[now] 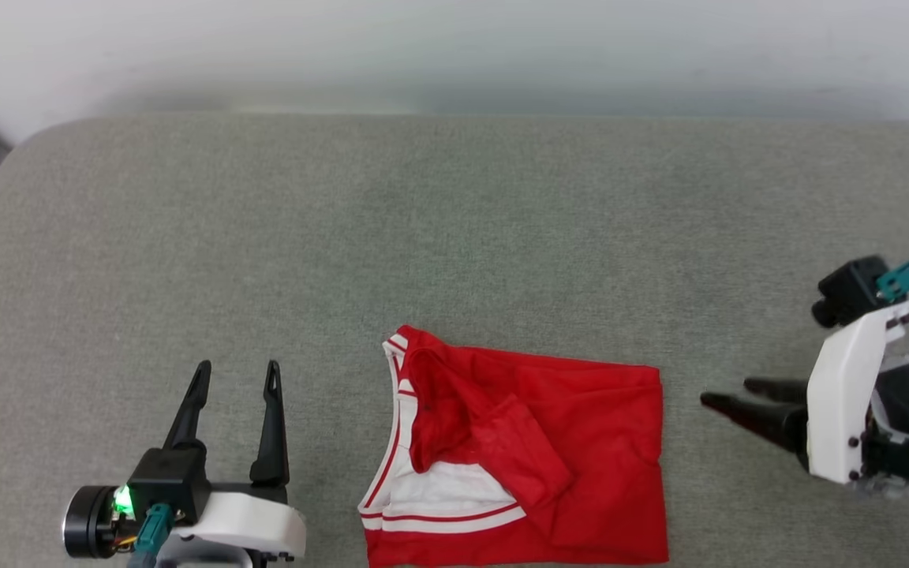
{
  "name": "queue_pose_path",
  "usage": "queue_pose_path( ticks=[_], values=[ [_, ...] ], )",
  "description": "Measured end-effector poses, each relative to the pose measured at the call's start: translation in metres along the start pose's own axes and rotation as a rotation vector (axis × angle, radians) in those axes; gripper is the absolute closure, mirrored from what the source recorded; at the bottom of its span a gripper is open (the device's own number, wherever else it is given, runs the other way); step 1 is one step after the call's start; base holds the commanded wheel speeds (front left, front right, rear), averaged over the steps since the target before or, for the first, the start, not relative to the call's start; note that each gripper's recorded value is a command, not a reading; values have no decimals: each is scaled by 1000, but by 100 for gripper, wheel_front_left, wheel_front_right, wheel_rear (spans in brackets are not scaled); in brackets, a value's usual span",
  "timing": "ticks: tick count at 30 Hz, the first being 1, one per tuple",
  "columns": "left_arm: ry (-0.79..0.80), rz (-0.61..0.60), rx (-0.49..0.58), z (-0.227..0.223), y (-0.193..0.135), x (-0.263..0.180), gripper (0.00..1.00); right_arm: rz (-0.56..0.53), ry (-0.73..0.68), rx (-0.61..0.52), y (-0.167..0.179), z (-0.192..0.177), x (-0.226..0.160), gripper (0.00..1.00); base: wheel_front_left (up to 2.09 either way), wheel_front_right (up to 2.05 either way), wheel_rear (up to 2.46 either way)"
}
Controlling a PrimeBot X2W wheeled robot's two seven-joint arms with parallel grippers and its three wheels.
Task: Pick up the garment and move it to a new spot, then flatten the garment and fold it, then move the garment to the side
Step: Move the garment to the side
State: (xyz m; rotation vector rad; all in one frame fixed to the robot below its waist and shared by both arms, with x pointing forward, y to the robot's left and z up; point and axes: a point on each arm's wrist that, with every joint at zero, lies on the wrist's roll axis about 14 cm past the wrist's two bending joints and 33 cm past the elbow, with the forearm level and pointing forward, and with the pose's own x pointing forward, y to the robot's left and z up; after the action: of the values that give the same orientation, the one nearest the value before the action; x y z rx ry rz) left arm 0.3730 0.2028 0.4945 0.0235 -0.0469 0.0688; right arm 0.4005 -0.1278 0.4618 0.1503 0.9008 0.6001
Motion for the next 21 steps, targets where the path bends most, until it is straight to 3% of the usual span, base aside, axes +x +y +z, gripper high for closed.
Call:
queue_pose_path(
  ticks=[11,21],
  values=[
    [22,16,4,-10,5,16,0,159,197,203,24,-60,62,0,0,0,0],
    [50,47,6,-19,14,21,0,218,266,231,43,-81,100,0,0,0,0]
  ],
)
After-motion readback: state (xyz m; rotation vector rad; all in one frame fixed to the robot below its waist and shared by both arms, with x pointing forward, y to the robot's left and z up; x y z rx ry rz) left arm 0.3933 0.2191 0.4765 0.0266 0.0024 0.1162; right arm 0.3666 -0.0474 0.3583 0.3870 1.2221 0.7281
